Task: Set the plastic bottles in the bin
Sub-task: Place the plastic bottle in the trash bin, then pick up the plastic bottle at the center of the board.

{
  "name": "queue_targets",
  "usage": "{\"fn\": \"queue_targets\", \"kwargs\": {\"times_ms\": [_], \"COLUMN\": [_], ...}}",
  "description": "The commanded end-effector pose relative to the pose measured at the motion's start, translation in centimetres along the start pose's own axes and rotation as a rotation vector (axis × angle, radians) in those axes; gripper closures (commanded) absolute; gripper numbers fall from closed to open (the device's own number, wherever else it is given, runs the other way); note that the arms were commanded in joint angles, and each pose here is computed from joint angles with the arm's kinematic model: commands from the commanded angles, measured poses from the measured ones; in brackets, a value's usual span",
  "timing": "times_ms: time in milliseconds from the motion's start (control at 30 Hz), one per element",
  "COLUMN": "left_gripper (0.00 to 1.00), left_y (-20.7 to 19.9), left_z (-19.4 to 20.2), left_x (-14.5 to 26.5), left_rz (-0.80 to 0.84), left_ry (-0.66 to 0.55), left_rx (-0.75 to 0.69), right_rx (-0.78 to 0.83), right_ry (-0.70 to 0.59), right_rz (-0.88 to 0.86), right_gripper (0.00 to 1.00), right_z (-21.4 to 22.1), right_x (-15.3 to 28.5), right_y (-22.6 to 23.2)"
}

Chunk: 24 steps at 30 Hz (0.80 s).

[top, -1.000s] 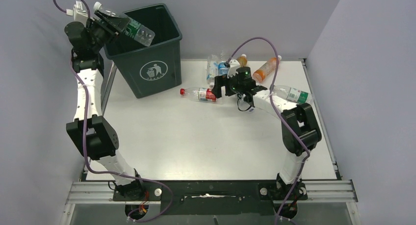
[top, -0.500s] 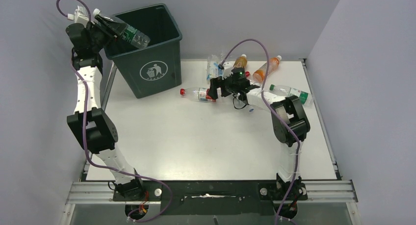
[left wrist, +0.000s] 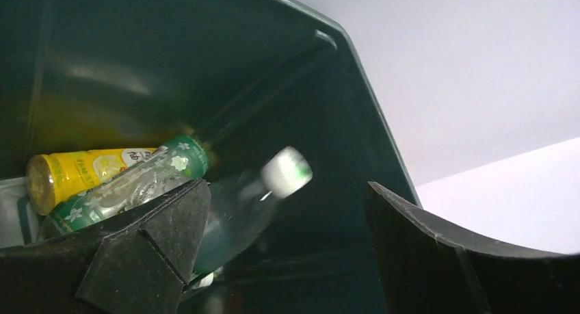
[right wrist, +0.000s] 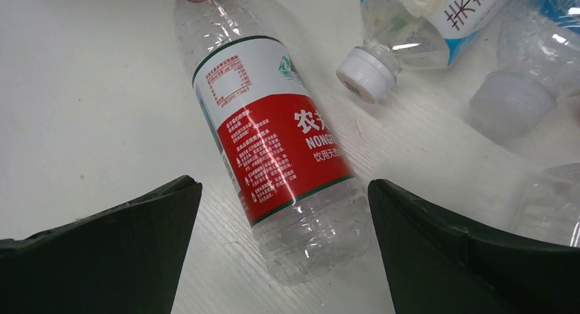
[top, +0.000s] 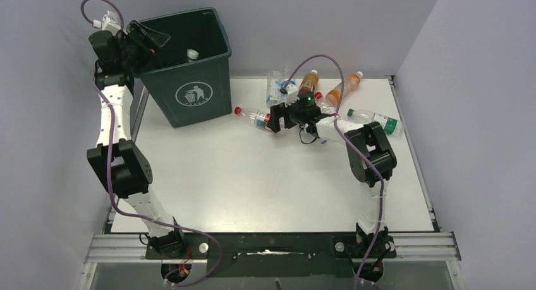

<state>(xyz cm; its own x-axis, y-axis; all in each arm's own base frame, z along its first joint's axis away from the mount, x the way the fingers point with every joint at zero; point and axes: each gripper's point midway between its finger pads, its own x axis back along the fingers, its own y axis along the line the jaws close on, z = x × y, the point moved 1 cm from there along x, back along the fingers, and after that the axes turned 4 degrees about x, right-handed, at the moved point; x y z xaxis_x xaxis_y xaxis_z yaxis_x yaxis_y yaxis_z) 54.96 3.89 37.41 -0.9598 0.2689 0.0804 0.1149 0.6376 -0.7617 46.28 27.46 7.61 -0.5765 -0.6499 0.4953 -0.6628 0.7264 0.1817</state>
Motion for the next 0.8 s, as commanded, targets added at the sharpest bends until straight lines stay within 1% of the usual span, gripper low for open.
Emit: {"fn": "queue_targets", "kwargs": {"times_ms": [0,200,333,400,467,633,767], "left_gripper": [0.16,0.16,0.16,0.15,0.15,0.15,0.15], "left_y": [-2.8,-4.3,-6.1,-6.7,-7.2,-8.1,-8.6], "left_z": [-3.0,-2.9,-3.2,-3.1,-2.9,-1.4,0.9], "left_x": [2.7,4.6,6.3,7.0,7.8,9.5,10.5], "left_rz": [-0.023,-0.027,-0.009,-0.005,-0.006,0.011,0.022], "left_ry": [-0.084,-0.090,-0.108,-0.111,-0.110,-0.095,-0.065], "left_rx": [-0.069,-0.083,-0.101,-0.110,-0.114,-0.108,-0.102], "right_rx": [0.057,0.074,0.081,0.080,0.079,0.078,0.083], "right_ry": [-0.082,-0.045,-0.024,-0.017,-0.006,0.022,0.041], "right_rz": [-0.037,-0.049,-0.050,-0.048,-0.041,-0.036,-0.027], "right_gripper": [0.02,0.07,0.13,0.16,0.24,0.33,0.39], "right_z": [-1.8,-0.3,0.6,0.9,1.1,1.9,2.5], "right_x": [0.3,-0.1,-0.3,-0.4,-0.6,-0.8,-0.9], "right_y": [1.7,3.5,4.3,4.7,4.8,5.6,6.3]}}
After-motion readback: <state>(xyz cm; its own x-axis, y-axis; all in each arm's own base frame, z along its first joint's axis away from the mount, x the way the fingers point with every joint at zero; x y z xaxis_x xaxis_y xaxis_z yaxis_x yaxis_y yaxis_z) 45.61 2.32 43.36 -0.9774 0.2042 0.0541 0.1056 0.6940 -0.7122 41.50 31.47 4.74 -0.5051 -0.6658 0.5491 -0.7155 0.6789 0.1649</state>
